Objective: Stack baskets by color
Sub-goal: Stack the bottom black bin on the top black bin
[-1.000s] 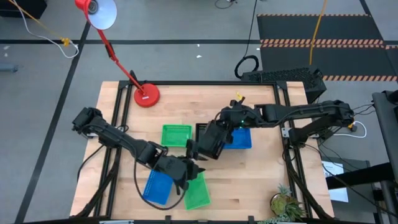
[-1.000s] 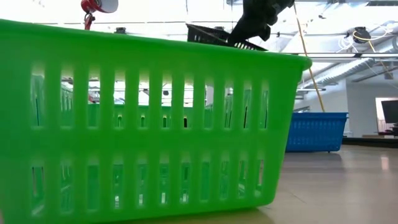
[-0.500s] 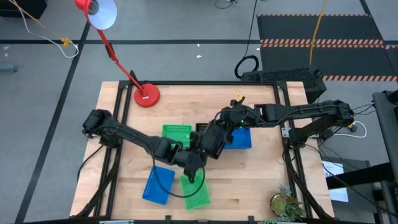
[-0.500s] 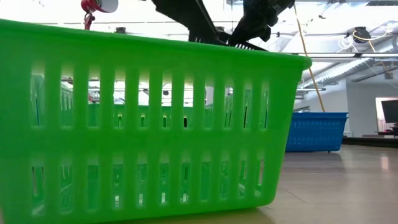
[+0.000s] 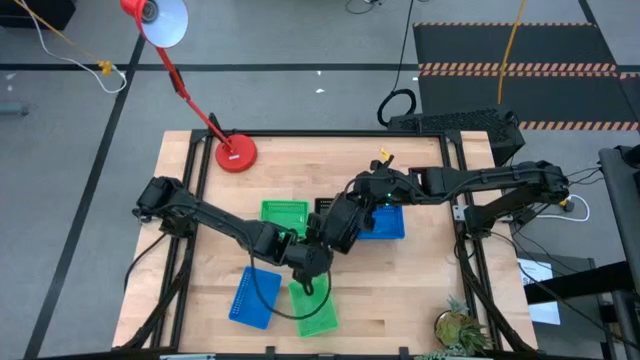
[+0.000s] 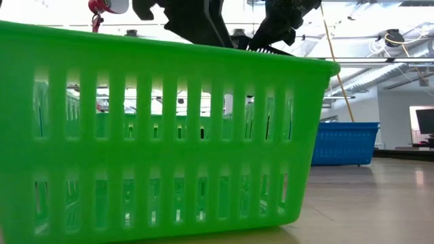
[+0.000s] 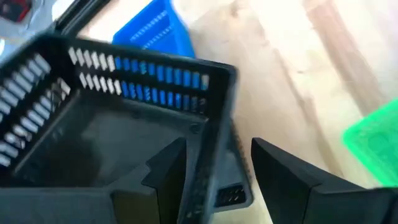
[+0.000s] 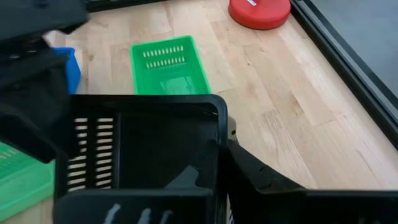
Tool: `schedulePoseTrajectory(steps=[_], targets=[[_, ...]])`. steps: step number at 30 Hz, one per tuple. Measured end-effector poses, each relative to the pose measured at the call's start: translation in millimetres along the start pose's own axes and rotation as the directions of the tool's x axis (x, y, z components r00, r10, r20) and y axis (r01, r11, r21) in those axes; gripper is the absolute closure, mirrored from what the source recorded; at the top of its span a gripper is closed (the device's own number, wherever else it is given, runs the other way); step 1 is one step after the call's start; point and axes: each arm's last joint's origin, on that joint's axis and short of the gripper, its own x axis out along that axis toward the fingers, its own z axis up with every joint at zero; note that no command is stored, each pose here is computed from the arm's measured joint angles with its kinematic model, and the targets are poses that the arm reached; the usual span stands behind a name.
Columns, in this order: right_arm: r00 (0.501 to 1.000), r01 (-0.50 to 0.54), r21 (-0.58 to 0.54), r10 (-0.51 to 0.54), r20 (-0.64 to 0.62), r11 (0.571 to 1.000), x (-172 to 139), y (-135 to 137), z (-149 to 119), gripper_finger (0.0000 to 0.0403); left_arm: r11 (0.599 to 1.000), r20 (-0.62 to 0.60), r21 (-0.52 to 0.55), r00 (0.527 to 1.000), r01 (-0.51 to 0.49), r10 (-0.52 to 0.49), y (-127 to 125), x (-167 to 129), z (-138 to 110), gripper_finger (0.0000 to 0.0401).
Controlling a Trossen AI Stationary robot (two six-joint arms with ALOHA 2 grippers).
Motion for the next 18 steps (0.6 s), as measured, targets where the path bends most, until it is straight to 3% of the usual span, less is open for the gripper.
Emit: schedulePoseTrajectory(steps=[5,11,18], targets=[[1.000,-0.005,0.000,0.005,0.000,1.000,0,0,0,0.0393,0.999,0.028,0.054,1.000,0.008,-0.010,-10,-5,4,0.0217],[1.000,0.003,0.004,-0.003,0.002,1.000,0,0,0,0.0393,0.999,-0.038,0.035,0.999,-0.027,0.029,0,0,-3,0.0220],[1.000,0.000,0.016,0.000,0.001,1.000,0,0,0,0.0393,0.998,-0.050,0.060,0.998,-0.031,0.035,4,2,-5,0.0297]])
